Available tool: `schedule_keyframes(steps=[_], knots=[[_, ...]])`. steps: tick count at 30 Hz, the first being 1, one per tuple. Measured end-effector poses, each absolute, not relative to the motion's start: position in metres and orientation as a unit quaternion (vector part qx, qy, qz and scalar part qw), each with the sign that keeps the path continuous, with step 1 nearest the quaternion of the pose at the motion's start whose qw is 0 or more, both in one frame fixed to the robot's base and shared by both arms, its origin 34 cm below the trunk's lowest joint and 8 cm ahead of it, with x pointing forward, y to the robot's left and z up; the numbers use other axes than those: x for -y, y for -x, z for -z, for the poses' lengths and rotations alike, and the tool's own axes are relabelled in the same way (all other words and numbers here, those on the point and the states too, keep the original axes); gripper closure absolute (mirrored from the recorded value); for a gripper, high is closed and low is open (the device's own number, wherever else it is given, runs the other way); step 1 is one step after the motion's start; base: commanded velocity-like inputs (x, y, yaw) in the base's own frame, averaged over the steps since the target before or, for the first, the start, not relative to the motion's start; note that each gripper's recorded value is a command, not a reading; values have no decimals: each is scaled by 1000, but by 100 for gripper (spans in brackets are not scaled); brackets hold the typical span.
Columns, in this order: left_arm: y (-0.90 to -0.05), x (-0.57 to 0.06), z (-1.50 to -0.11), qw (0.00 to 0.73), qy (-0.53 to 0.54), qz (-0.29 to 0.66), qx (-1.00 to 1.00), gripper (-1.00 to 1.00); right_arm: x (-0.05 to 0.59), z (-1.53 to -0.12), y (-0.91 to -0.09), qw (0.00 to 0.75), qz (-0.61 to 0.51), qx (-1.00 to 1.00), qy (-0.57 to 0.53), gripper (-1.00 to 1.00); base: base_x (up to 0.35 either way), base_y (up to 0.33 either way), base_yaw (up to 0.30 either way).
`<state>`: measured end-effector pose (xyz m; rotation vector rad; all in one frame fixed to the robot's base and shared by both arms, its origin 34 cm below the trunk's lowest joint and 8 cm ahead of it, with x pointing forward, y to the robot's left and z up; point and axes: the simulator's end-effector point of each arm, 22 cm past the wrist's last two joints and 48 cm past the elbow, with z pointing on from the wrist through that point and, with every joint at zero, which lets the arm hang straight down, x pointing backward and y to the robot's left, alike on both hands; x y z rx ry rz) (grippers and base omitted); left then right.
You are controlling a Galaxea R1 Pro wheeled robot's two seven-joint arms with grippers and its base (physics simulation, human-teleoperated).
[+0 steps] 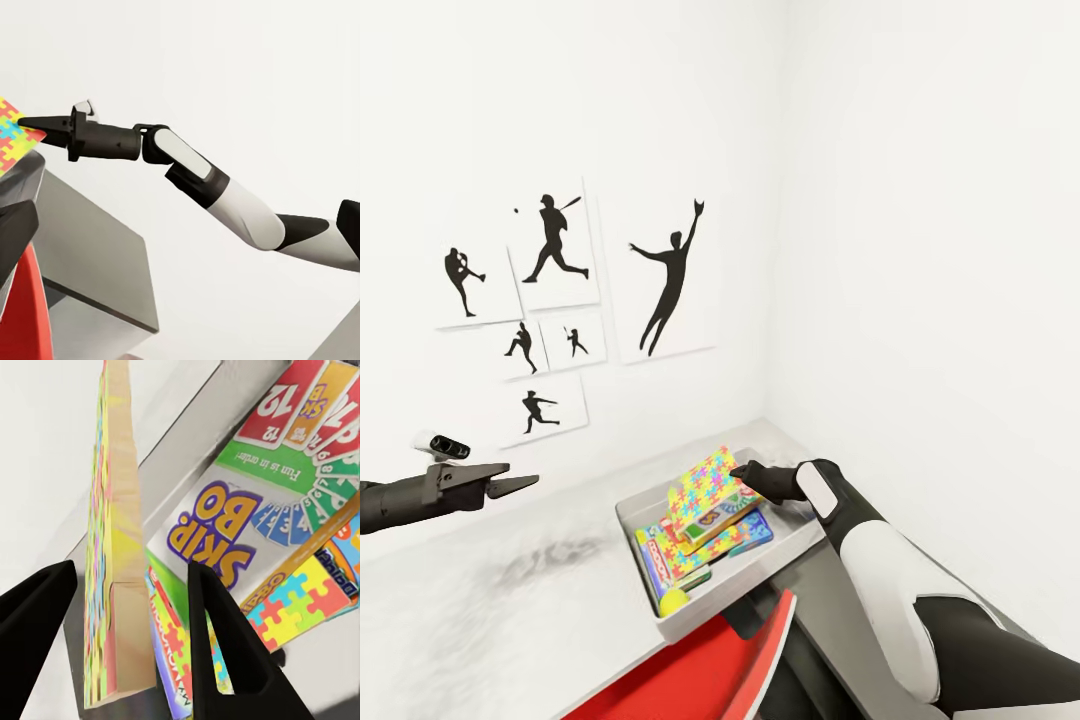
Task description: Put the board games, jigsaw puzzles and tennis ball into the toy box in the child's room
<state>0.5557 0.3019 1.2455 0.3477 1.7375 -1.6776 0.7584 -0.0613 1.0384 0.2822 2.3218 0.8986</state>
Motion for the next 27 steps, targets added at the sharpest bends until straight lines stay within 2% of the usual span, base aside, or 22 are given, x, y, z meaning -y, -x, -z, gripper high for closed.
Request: schedule_keyframes(steps=[27], knots=[[-566, -301, -1226, 331, -122, 649, -674, -100, 62, -1010, -760, 295, -337, -887, -113, 100, 67, 5, 0]])
